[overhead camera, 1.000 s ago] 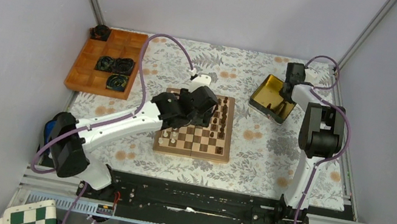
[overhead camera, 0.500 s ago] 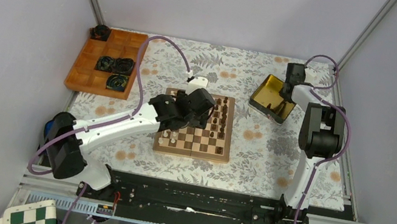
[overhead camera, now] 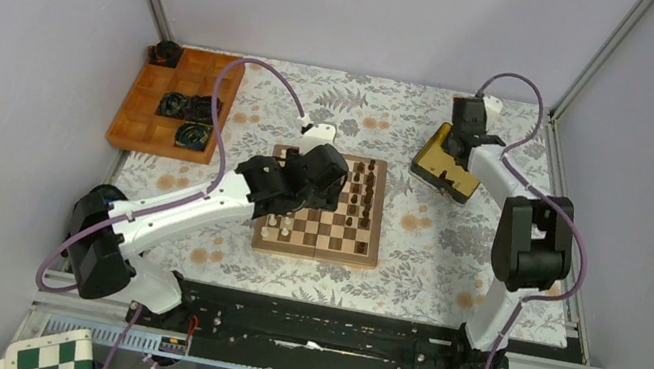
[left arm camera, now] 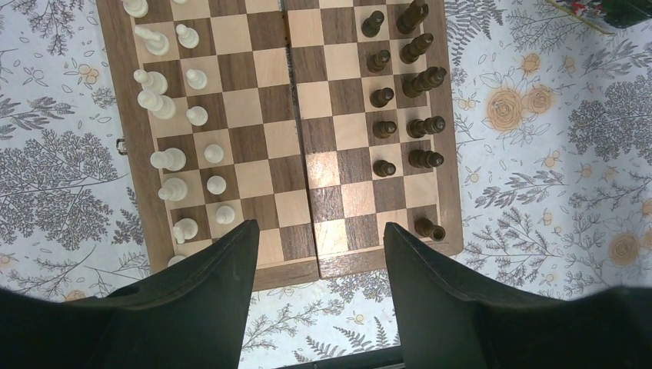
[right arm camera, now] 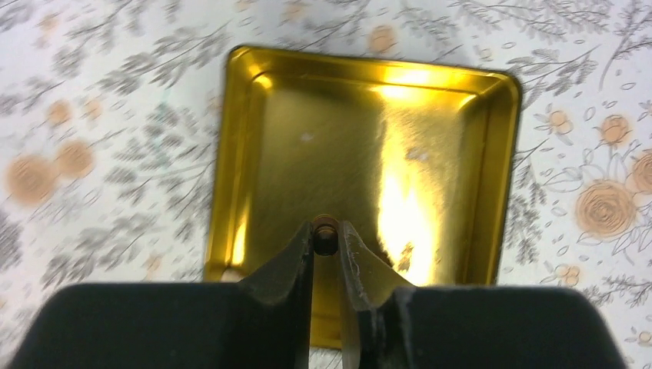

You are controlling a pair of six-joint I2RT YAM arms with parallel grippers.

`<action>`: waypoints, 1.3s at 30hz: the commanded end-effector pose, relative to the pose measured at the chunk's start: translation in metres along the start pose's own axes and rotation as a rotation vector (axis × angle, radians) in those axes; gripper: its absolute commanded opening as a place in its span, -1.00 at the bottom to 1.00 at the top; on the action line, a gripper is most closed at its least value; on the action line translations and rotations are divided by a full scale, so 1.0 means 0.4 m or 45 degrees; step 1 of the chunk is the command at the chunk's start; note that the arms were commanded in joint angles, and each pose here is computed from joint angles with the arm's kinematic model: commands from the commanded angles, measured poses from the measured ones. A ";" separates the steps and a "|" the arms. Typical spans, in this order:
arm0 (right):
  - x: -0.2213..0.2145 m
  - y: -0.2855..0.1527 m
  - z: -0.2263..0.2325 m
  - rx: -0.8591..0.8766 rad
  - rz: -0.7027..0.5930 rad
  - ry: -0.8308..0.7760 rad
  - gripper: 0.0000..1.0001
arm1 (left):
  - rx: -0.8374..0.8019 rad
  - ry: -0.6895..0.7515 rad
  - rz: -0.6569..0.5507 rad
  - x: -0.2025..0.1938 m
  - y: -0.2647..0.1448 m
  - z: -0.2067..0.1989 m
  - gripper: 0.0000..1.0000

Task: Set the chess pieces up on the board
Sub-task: Pick up the chess piece from the storage box, then place the chess piece on the chessboard.

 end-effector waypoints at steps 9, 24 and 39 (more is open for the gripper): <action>-0.109 -0.331 0.057 0.312 -0.011 -0.247 -0.94 | 0.061 -0.086 -0.049 0.004 -0.022 0.017 0.37; -0.340 -0.606 0.067 0.742 0.029 -0.529 -0.95 | 0.134 -0.157 -0.070 0.002 -0.055 0.054 0.38; -0.497 -0.660 0.166 0.921 -0.010 -0.749 -0.97 | 0.135 -0.211 -0.074 -0.011 -0.063 0.070 0.38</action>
Point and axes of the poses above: each gripper's point midway between its finger pads, its own y axis out along the fingers, its own z axis along the line the jaws close on, x = y × z, the point moved 10 cm from there along -y, back along the fingers
